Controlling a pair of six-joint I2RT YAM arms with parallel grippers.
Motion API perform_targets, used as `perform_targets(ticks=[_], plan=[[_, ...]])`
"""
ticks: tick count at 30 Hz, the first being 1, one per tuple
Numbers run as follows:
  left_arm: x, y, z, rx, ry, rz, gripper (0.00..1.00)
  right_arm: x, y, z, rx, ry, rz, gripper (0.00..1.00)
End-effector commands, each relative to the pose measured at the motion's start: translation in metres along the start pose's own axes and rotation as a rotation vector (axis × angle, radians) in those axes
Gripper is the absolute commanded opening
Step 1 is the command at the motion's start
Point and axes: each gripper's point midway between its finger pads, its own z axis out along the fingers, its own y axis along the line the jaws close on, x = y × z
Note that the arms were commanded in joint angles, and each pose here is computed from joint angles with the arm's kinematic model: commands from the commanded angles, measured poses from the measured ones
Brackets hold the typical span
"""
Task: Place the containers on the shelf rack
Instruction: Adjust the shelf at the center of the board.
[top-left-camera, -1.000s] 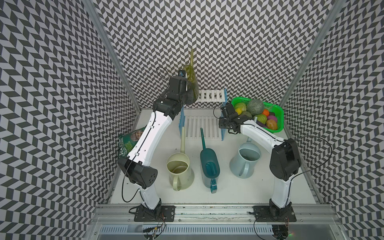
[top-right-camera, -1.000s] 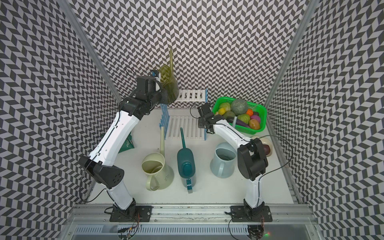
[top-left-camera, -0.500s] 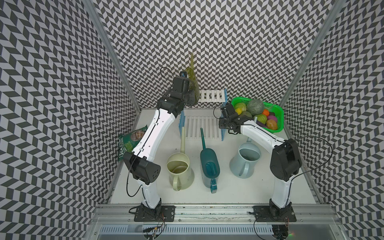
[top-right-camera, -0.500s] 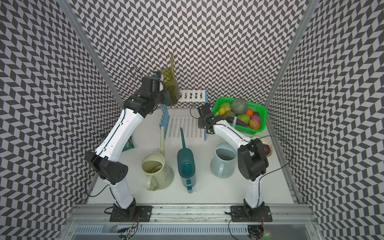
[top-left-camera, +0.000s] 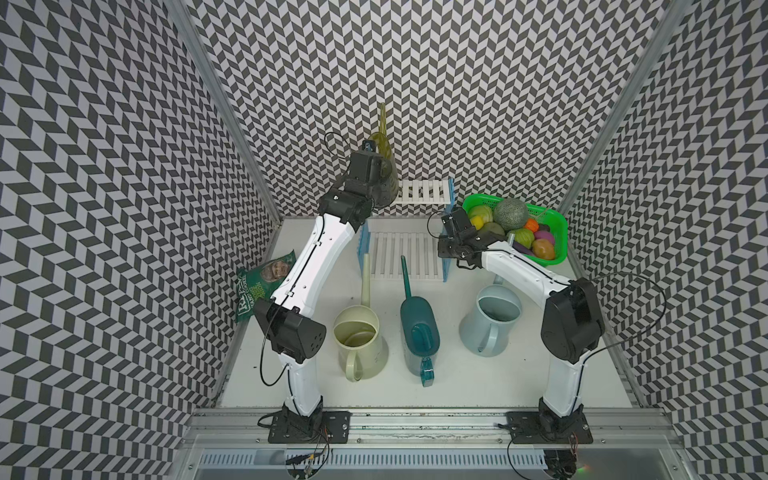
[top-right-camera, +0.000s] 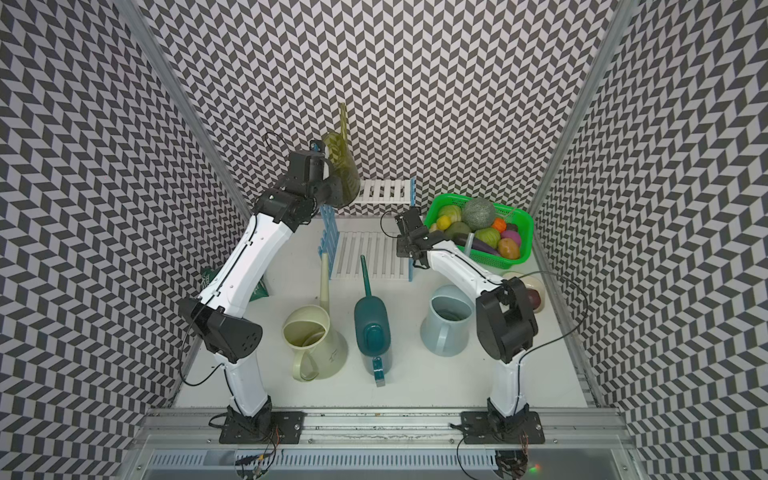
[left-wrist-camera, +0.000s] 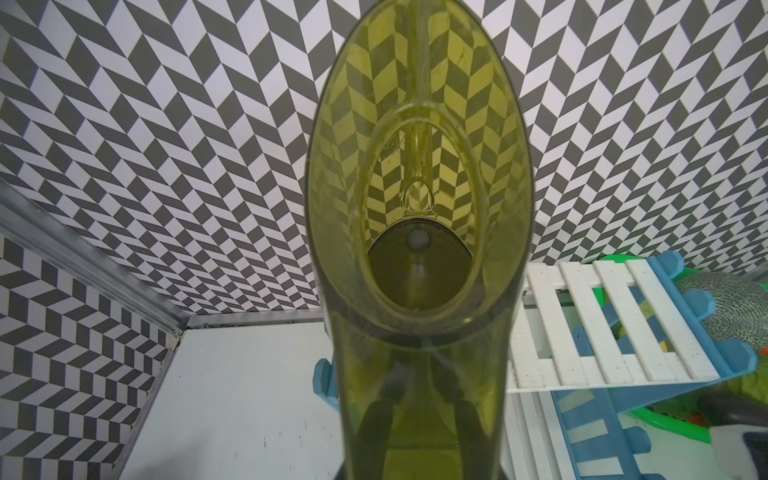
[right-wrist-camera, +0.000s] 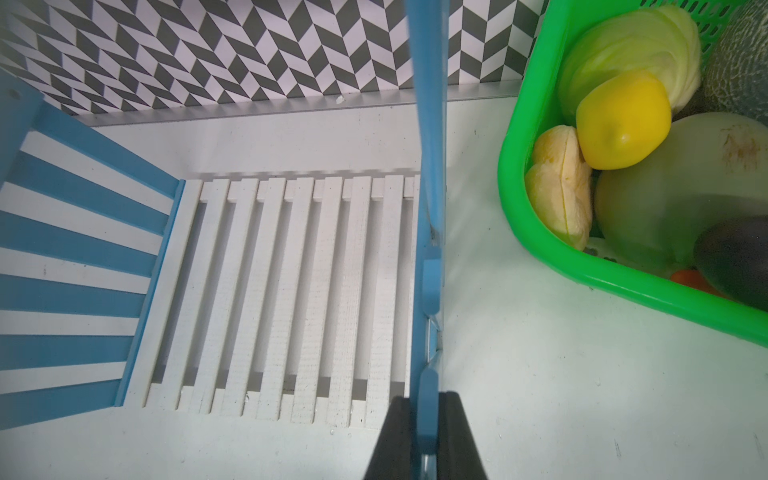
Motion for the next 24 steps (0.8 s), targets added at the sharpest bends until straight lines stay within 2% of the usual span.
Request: perform_targets(ticks=[1,6,15,19,24], plan=[[-0.024,-0.004,-0.007,0.006,-0.080,-0.016,0.33,-0.004,0.007,-0.014,-0.023,-0.021,-0.043,0.11],[-0.024,-0.003,-0.010,0.010,-0.080,-0.012,0.42,-0.007,0.009,-0.016,-0.030,-0.031,-0.038,0.15],[-0.025,-0.008,-0.018,0.045,-0.081,-0.014,0.46,-0.014,0.012,-0.022,-0.046,-0.043,-0.037,0.21],[-0.028,-0.007,-0.025,0.049,-0.090,-0.013,0.48,-0.017,0.013,-0.027,-0.054,-0.049,-0.039,0.30],[-0.031,-0.005,-0.038,0.060,-0.100,0.001,0.56,-0.029,0.015,-0.040,-0.072,-0.082,-0.039,0.42]])
